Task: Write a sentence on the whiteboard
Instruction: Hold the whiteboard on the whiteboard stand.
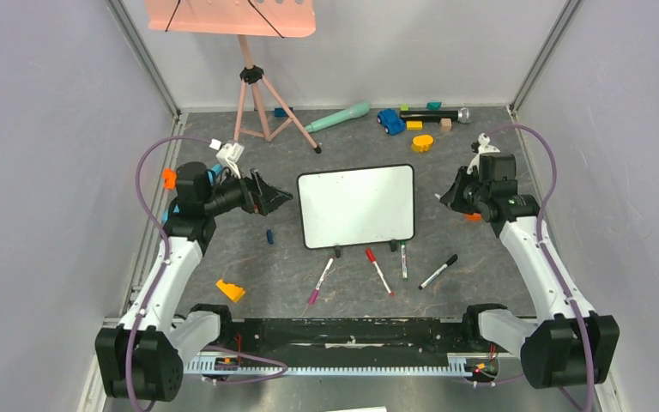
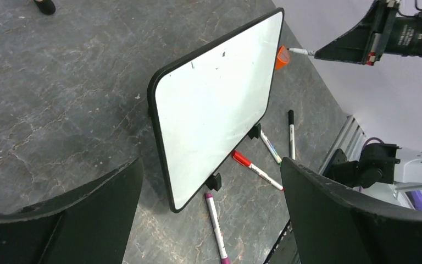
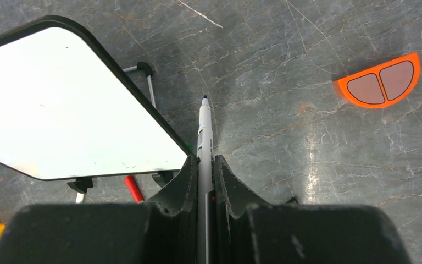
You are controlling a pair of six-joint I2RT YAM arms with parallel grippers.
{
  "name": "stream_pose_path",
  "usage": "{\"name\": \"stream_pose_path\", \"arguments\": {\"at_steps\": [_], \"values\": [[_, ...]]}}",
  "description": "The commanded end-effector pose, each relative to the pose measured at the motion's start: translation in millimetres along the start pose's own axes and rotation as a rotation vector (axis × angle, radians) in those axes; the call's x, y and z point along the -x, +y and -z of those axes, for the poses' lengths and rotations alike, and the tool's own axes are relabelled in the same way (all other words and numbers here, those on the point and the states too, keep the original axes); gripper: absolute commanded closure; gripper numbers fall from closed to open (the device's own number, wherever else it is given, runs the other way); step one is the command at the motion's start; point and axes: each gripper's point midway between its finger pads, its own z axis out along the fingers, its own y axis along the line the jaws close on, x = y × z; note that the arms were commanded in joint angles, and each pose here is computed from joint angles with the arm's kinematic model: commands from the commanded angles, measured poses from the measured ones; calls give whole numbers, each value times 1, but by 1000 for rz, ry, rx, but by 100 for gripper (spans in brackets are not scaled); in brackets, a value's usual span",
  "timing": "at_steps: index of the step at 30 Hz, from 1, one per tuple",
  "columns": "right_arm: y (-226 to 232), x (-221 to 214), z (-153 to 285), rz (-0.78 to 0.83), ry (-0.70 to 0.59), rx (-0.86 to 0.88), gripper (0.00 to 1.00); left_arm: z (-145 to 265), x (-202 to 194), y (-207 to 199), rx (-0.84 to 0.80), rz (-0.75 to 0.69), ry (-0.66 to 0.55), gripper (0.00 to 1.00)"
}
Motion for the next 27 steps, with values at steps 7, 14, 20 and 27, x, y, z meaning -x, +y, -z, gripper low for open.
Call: {"name": "stream_pose_path", "arguments": {"at_steps": [7, 14, 20, 27], "values": [[8, 9, 20, -20, -106, 40, 100, -4, -9, -17, -110, 191, -31, 0], [12, 12, 24, 3, -117, 64, 100, -5, -12, -12, -122, 95, -91, 0], [25, 9, 25, -35, -107, 125, 100, -14, -22, 1, -127, 139, -105, 0], [35, 28, 37, 60, -167, 103, 100, -11, -43, 7, -123, 59, -120, 0]]}}
